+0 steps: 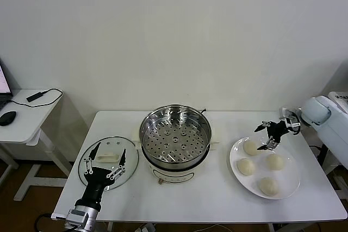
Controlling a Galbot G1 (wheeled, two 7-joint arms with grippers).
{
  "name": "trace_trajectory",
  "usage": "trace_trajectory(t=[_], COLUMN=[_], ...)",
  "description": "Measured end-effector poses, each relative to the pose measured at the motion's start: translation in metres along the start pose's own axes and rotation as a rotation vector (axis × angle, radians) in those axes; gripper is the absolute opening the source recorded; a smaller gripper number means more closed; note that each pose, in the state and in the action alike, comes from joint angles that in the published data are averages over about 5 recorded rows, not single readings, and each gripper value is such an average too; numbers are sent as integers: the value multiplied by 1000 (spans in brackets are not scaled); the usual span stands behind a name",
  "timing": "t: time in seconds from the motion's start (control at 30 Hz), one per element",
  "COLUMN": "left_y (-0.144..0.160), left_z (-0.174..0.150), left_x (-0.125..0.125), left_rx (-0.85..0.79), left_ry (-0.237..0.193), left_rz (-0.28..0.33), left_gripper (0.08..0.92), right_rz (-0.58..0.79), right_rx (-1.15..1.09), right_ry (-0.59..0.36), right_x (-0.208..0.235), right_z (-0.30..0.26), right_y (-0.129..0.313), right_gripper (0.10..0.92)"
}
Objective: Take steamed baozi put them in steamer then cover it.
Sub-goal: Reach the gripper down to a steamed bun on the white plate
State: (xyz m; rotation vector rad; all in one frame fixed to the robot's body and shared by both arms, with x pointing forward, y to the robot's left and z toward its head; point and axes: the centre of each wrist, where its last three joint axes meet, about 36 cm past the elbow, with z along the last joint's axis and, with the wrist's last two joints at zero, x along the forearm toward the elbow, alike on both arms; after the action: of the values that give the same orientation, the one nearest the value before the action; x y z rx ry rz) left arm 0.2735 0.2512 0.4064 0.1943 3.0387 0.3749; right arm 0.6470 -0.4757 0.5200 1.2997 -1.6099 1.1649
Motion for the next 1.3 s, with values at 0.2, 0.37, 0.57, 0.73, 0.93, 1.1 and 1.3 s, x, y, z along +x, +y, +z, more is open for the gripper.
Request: trace_trajectory(t=[0.2, 0.37, 0.57, 0.73, 0.93, 1.1, 1.3], left_y=[2, 1, -1, 0, 0, 0, 0], left_z=[2, 5, 8, 8, 9, 8, 8], left_x=[1, 2, 3, 3, 4, 4, 4], left_rx=[-3, -3, -3, -4, -4, -5, -4], left_ry=[0, 5, 10, 10, 11, 10, 9], left_rz=[-6, -9, -7, -8, -8, -8, -10], left_gripper=[823, 823, 823, 823, 823, 823, 823], right_rz=[-35, -36, -37, -42, -55, -65, -71], right_rx=[48, 72, 95, 110, 124, 135, 146], right_ry=[80, 119, 143, 152, 164, 166, 172], right_x=[-19, -35, -50, -57, -62, -66, -69], right_z=[-8, -15, -23, -29, -31, -34, -36], right_y=[-10, -16, -21, -24, -23, -22, -21], right_gripper=[823, 823, 823, 822, 768, 744, 720])
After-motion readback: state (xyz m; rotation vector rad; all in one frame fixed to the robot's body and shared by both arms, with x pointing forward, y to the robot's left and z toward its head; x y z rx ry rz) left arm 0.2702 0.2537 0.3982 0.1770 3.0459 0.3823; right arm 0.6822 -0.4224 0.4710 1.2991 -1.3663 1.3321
